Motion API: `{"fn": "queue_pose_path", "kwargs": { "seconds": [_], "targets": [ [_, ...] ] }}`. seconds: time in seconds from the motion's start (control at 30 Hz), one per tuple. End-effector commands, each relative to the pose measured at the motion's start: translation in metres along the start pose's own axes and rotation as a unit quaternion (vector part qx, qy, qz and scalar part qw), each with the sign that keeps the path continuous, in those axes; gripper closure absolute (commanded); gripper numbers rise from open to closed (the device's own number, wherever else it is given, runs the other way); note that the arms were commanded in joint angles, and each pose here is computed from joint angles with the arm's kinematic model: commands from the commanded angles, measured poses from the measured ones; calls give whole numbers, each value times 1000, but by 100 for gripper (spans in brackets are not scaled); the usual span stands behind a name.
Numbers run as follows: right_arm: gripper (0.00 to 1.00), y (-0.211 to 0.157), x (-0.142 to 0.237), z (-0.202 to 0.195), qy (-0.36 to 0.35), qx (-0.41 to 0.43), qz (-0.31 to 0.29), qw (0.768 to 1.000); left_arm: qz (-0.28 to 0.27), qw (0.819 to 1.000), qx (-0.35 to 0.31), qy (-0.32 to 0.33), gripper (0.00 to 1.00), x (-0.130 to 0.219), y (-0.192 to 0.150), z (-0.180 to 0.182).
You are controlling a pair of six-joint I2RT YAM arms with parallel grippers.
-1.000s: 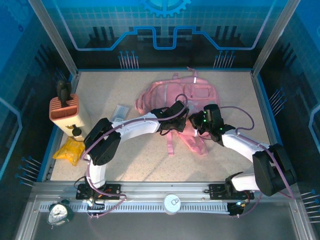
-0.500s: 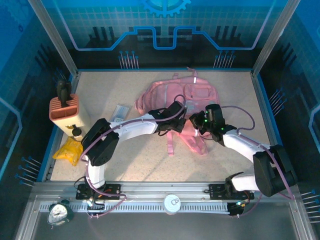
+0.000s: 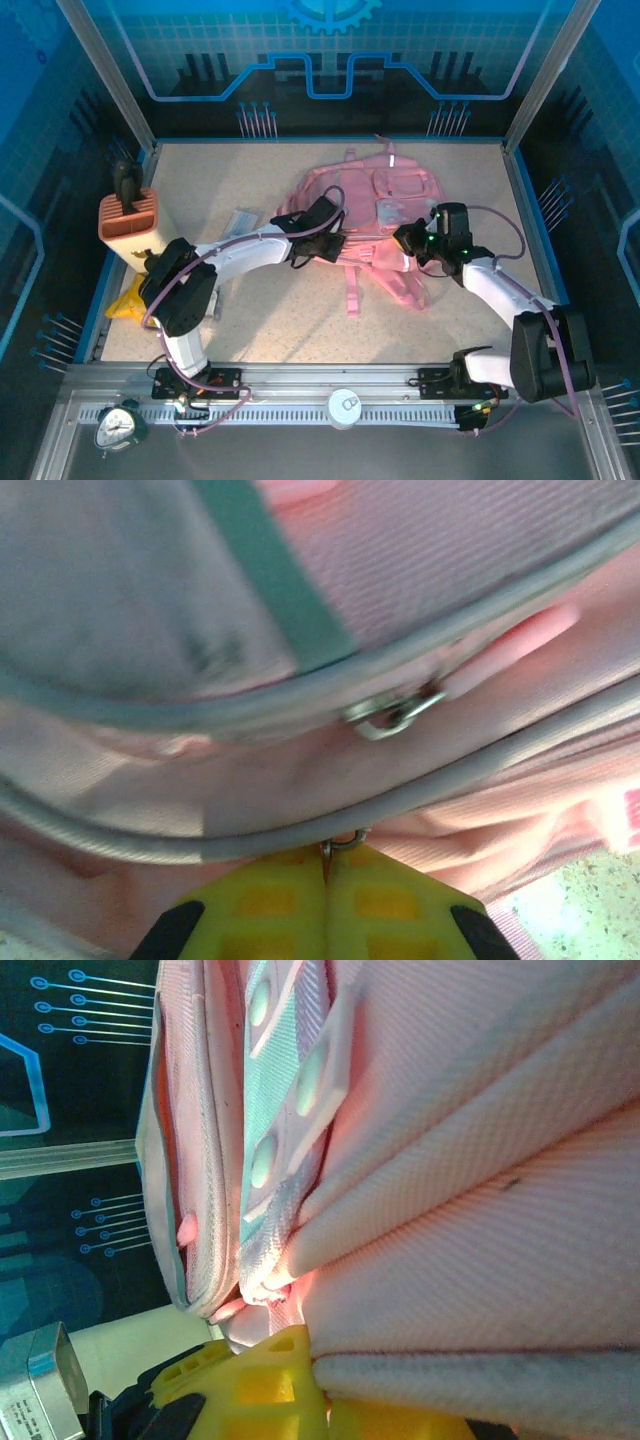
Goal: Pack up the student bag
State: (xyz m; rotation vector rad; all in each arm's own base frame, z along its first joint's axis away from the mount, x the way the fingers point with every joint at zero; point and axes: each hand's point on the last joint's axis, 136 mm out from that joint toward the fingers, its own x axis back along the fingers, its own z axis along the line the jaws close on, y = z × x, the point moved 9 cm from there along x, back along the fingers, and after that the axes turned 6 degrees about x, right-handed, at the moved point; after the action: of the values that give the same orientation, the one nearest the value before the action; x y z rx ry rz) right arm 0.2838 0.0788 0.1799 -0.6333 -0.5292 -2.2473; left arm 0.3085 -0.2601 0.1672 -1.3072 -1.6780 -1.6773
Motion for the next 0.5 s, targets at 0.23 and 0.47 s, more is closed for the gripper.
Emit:
{"fn": "queue_pose_path", "kwargs": {
  "seconds": [0.23, 0.47],
  "targets": [
    [89, 86, -8, 25, -6, 84, -25, 996, 43, 996, 74, -35, 100, 8, -10, -54],
    [53, 71, 8, 22, -21, 93, -18, 995, 27, 997, 71, -35, 100, 7, -3, -74]
  ]
}}
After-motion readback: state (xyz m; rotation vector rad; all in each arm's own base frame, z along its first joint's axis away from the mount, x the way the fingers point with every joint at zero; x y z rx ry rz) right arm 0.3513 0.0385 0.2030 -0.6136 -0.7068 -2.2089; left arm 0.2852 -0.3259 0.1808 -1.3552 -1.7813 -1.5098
